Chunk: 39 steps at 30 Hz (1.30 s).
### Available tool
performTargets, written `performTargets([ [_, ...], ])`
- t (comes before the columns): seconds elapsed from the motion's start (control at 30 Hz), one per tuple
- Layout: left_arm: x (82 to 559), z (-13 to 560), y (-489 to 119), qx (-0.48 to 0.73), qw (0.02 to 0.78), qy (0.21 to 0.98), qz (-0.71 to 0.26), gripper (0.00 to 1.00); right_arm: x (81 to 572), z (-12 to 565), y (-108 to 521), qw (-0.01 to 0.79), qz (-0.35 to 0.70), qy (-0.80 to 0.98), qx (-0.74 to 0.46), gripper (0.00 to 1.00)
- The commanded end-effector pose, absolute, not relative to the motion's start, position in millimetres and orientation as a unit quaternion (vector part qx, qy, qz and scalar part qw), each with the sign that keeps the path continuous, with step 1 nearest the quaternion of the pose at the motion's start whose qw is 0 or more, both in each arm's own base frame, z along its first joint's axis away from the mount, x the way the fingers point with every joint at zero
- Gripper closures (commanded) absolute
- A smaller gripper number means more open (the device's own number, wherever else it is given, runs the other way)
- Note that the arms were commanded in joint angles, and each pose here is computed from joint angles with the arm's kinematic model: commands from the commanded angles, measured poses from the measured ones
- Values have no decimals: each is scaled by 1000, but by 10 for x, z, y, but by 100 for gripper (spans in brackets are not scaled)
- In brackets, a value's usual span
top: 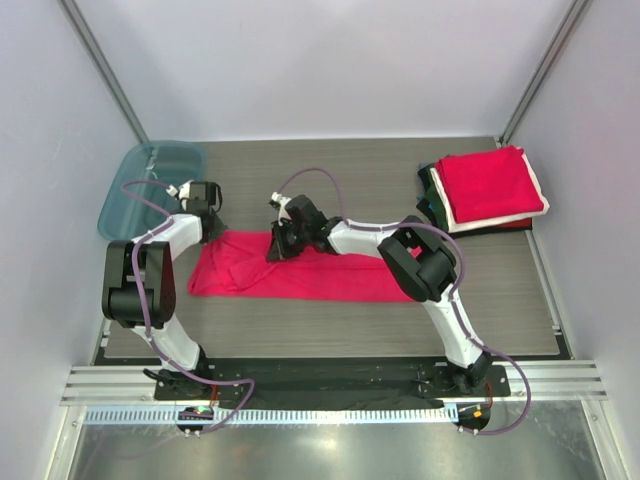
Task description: Fold and stack the t-shirts
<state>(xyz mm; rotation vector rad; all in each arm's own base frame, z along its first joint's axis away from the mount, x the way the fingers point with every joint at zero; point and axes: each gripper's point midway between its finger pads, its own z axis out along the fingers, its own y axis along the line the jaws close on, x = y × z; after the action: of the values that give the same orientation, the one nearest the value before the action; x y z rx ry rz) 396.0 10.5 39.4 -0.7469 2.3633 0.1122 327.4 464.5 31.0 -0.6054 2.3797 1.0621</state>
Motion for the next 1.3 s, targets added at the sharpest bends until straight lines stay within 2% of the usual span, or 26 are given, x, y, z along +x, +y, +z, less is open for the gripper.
performTargets([
  [0.0,4079,524,197,-283,347,893,54,100,3265,699,4634,261,400,847,-234,99],
  [0.23,4097,545,199,-279,350,893,54,100,2687,892,4440,240,449,823,-253,99],
  [0.3,4104,554,212,-280,352,891,57,100,2426,798,4373,217,454,828,-247,87],
  [0.33,4097,544,216,-279,351,892,59,100,2348,773,4372,214,456,827,-250,76],
  [0.37,4111,553,214,-278,352,892,58,100,2230,676,4336,202,451,832,-252,70],
  [0.47,4110,540,212,-278,350,893,57,100,1983,660,4314,193,458,826,-267,59],
  [0.5,4106,541,207,-276,350,893,57,100,1975,749,4317,200,467,820,-266,57],
  [0.53,4104,537,204,-276,350,893,56,100,2002,793,4326,211,471,814,-265,49],
  [0.57,4108,538,198,-276,350,894,54,100,2041,847,4344,220,471,812,-266,48],
  [0.8,4108,548,154,-272,350,895,42,100,2507,1250,4612,259,487,789,-270,46],
  [0.87,4102,539,155,-271,350,896,41,100,2695,1360,4703,271,496,781,-265,32],
  [0.93,4109,524,150,-269,350,897,42,100,2810,1397,4771,268,505,776,-265,5],
  [0.97,4109,514,153,-269,348,897,43,100,3056,1343,4944,253,524,769,-263,11],
  [1.07,4114,519,156,-269,348,897,42,100,3173,1442,5057,249,542,757,-268,14],
  [1.1,4112,525,145,-268,349,897,40,100,3199,1235,5097,230,541,764,-266,15],
  [1.27,4118,522,136,-268,349,897,38,100,3230,1211,5320,194,580,738,-287,19],
])
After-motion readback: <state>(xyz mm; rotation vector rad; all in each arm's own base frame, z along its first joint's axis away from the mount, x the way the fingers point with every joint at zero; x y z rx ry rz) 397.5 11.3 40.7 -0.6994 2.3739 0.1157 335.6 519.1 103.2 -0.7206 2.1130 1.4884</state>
